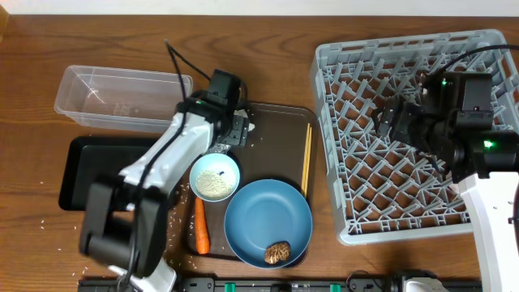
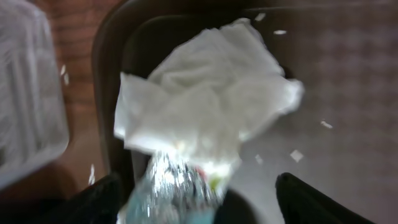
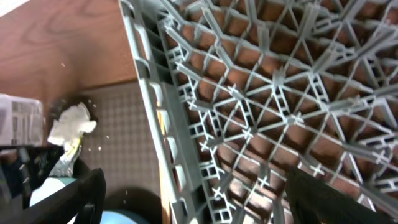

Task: Sort waste into correct bins and load items into the dishwasher rack
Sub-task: 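Grasp the crumpled white tissue with the left gripper, drop into clear bin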

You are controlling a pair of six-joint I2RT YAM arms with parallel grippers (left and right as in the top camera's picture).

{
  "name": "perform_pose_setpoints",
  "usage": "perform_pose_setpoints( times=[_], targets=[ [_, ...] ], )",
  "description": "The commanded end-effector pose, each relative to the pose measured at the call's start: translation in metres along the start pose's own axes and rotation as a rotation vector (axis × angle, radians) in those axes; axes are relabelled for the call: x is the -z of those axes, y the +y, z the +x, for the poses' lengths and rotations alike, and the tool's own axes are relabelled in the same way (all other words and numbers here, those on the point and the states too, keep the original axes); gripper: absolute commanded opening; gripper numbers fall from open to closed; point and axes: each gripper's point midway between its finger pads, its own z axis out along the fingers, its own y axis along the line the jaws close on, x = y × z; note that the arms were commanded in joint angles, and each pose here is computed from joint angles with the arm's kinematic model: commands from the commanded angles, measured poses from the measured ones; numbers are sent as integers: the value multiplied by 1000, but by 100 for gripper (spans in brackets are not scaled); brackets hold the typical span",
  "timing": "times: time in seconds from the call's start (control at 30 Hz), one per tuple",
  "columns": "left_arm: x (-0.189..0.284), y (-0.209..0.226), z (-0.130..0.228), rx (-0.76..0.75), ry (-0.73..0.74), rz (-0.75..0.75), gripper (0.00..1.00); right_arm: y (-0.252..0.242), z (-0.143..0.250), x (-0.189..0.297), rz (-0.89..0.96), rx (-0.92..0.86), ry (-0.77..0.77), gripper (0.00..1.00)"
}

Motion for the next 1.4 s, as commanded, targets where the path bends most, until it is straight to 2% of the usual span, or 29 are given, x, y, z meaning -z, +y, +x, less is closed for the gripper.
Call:
perform_pose_setpoints(
  times=[0.0, 0.17, 0.4, 0.57, 0.67, 0.7, 0.73, 0.9, 1.03, 1.23, 1.37],
  targets=[
    [-11, 5, -1, -22, -4, -40, 70, -1, 0, -1, 18, -15, 4, 86],
    [-11, -5, -13, -36, -60, -26, 65, -2, 1, -6, 24, -19, 20, 86],
    [-31, -7, -2, -48, -6, -33, 61, -3, 3, -11, 28, -22, 38, 86],
    [-35, -7, -3, -48, -7, -32, 53, -4, 3, -11, 30, -22, 41, 86],
    [-35, -7, -3, -48, -8, -32, 39, -4, 4, -11, 30, -22, 41, 86],
    [-35, -7, -2, -50, -5, -33, 27, -4, 4, -11, 30, -22, 41, 86],
    [-35, -7, -1, -53, -2, -33, 7, -4, 4, -11, 30, -22, 41, 87],
    [-28, -18, 0, -59, 3, 19, 6, -5, 5, -11, 35, -22, 44, 87],
    [4, -35, -1, -66, -24, 65, 6, -5, 6, -11, 38, -24, 51, 88],
    [70, -37, -19, -75, -172, 79, 6, -5, 5, -11, 36, -24, 46, 87],
    [90, -19, -29, -60, -241, 10, 6, -5, 4, -11, 35, -23, 44, 88]
  ],
)
